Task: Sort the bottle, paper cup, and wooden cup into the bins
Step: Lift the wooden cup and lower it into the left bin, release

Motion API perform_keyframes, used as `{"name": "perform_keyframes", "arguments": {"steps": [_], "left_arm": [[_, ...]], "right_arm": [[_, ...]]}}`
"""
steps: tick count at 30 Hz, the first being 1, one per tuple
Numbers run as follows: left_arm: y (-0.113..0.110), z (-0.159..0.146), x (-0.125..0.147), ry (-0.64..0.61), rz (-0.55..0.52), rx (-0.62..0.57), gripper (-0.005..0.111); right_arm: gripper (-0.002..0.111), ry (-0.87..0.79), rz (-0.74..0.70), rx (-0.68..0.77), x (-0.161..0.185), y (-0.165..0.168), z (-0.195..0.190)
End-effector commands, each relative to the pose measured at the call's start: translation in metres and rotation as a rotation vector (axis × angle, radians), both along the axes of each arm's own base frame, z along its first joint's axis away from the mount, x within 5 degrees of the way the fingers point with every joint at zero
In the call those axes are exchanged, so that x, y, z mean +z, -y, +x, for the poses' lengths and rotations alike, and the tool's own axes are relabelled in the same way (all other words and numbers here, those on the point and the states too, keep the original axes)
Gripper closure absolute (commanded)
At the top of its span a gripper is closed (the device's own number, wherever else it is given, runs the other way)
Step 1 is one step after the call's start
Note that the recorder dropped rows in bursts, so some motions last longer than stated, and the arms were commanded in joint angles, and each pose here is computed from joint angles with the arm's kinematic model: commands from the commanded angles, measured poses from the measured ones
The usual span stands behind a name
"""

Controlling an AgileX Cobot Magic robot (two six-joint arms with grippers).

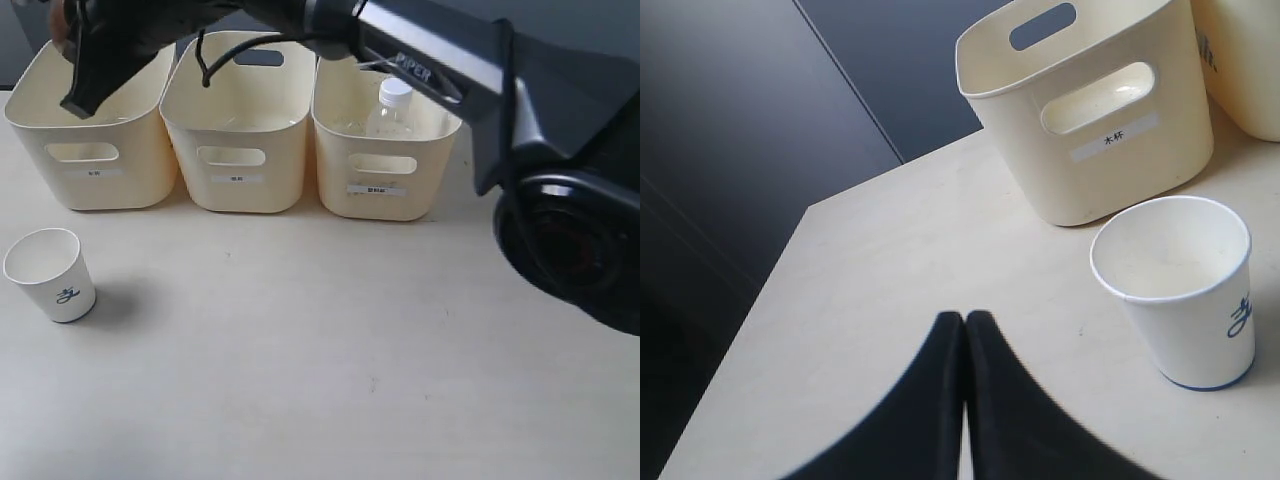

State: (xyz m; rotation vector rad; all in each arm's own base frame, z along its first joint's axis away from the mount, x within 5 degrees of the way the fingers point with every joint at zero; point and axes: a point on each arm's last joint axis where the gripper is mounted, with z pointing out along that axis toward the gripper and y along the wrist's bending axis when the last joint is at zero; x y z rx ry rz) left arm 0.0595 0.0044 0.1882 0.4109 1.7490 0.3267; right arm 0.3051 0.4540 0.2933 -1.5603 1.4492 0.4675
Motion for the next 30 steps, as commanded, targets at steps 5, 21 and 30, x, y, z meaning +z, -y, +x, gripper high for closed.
{"name": "perform_keyframes", "arguments": {"steps": [5,21,30], "left_arm": [[0.001,0.000,0.000,0.004,-0.011,-0.006,0.107],[0.001,0.000,0.000,0.004,-0.011,-0.006,0.107],[0.001,0.000,0.000,0.004,-0.011,-0.006,0.107]], "right_arm": [[0.109,-0.005,0.026,-0.035,-0.035,-0.012,0.027],[0.070,-0.026,0.017,-0.078,-0.059,-0.012,0.042],[0.070,-0.039,0.036,-0.029,-0.007,-0.002,0.025]]}}
